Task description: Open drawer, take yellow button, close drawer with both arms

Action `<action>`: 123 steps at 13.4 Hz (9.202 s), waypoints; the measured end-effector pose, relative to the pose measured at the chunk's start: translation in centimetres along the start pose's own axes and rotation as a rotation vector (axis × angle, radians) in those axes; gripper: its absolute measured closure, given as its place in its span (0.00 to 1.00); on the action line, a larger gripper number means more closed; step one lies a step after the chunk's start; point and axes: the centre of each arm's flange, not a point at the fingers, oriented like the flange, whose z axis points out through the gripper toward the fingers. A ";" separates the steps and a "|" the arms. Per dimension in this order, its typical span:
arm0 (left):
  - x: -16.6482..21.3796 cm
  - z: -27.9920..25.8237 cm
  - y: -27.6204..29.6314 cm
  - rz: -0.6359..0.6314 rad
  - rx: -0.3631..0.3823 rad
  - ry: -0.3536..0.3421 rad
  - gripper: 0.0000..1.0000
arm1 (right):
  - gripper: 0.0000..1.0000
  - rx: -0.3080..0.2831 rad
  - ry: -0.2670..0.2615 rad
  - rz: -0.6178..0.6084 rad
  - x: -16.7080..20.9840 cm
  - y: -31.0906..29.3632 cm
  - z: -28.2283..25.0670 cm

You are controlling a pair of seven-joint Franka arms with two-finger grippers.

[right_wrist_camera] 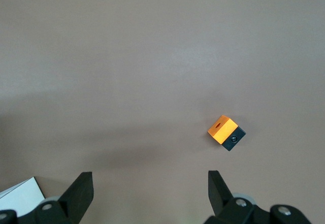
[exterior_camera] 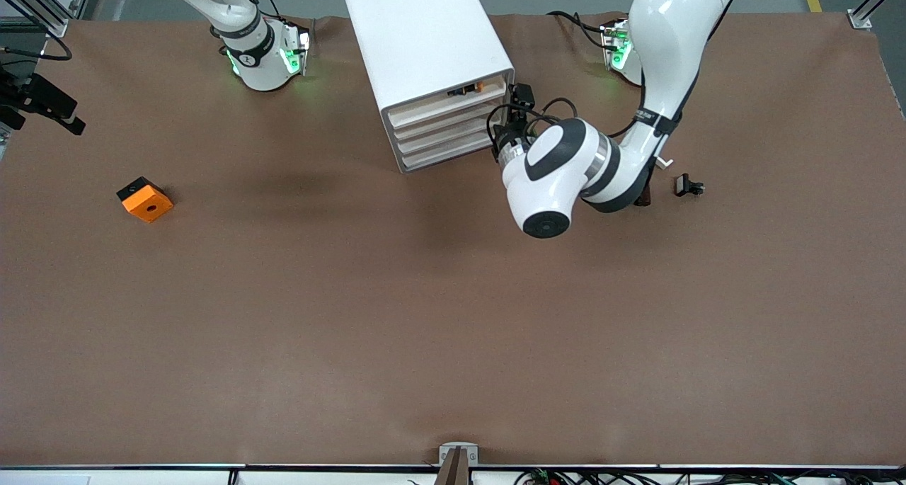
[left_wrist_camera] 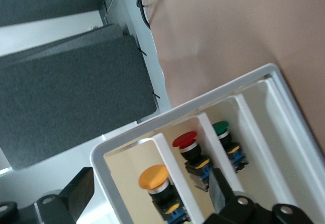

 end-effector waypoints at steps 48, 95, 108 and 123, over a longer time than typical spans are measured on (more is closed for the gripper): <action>-0.4 9.8 5.9 -0.280 0.366 -0.070 0.90 | 0.00 -0.007 -0.048 -0.001 1.8 -0.2 2.0; 8.3 -6.8 1.7 -0.172 0.088 -0.203 0.00 | 0.00 -0.079 -0.164 1.197 -10.8 -54.4 10.1; 13.1 -12.4 -3.9 0.459 -0.185 0.118 0.00 | 0.00 -0.165 -0.187 1.272 -14.4 -60.1 18.3; 16.4 -17.3 -4.2 0.770 -0.399 0.534 0.00 | 0.00 -0.226 -0.172 1.266 -15.5 -61.8 23.7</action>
